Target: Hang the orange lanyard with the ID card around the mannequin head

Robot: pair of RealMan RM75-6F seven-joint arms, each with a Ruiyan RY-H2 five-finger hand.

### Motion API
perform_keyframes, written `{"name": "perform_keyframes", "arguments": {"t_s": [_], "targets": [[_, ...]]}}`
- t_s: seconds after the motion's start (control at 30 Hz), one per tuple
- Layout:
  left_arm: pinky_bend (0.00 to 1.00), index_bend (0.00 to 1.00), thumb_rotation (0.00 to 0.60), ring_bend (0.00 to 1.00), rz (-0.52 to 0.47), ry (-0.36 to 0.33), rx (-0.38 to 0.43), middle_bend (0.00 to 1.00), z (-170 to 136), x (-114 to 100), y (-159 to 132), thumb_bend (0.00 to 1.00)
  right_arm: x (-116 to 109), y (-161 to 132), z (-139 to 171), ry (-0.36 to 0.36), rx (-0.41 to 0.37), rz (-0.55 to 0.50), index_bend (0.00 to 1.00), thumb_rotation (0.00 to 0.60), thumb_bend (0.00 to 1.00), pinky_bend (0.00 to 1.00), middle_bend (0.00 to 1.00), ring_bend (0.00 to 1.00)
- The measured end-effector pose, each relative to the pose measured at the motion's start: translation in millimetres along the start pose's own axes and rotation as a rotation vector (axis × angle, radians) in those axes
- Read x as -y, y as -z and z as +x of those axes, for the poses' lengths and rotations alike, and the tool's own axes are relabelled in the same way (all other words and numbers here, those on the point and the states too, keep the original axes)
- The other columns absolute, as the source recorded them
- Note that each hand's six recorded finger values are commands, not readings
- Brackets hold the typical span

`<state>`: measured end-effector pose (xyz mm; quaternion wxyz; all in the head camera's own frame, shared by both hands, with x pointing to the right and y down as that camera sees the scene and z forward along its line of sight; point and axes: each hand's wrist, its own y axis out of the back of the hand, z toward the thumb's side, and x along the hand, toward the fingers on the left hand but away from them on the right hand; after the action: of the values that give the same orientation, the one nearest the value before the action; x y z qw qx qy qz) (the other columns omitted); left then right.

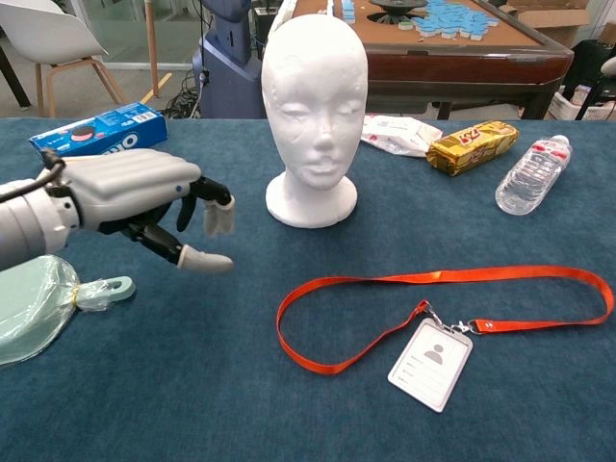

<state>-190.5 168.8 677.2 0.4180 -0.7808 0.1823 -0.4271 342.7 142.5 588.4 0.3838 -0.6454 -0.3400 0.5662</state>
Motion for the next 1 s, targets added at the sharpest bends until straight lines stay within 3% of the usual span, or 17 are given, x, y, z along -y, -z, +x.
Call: {"name": "perform_keyframes", "arguments": {"t_s": [0.03, 0.07, 0.13, 0.3, 0.5, 0.63, 1.0], "targets": [[0.61, 0.40, 0.582, 0.51, 0.004, -0.003, 0.010, 0.44, 4.6, 1.5, -6.3, 0.09, 0.2, 1.2, 0.1, -0.001, 0.003, -0.001, 0.00, 0.600, 0.04, 0.92, 0.90, 0.92], [0.61, 0.40, 0.600, 0.51, 0.004, -0.006, 0.020, 0.45, 7.5, 2.5, -10.8, 0.10, 0.4, 2.9, 0.1, -0.002, 0.006, -0.001, 0.00, 0.600, 0.04, 0.92, 0.89, 0.92], [0.61, 0.40, 0.600, 0.51, -0.007, -0.006, 0.044, 0.45, 9.9, 3.6, -18.3, 0.15, 0.5, 5.6, 0.2, -0.003, 0.012, -0.002, 0.00, 0.600, 0.04, 0.92, 0.90, 0.92], [0.61, 0.39, 0.600, 0.53, -0.046, 0.027, 0.146, 0.45, 12.6, 4.3, -34.9, 0.41, 1.1, 9.1, -0.2, -0.005, 0.021, -0.005, 0.00, 0.600, 0.04, 0.92, 0.90, 0.92], [0.61, 0.35, 0.600, 0.55, 0.023, 0.120, 0.285, 0.45, 20.0, 10.1, -56.9, 0.64, 3.5, 12.2, 1.3, -0.011, 0.033, -0.009, 0.00, 0.600, 0.04, 0.92, 0.90, 0.92], [0.64, 0.34, 0.600, 0.57, 0.070, 0.157, 0.307, 0.45, 24.3, 14.6, -61.5, 0.72, 3.5, 14.3, 2.9, -0.011, 0.040, -0.012, 0.00, 0.600, 0.04, 0.92, 0.90, 0.92], [0.70, 0.30, 0.600, 0.62, 0.134, 0.189, 0.287, 0.52, 29.9, 22.0, -60.9, 0.73, 3.4, 16.6, 5.7, -0.009, 0.045, -0.022, 0.00, 0.600, 0.04, 0.92, 0.90, 0.92]]}}
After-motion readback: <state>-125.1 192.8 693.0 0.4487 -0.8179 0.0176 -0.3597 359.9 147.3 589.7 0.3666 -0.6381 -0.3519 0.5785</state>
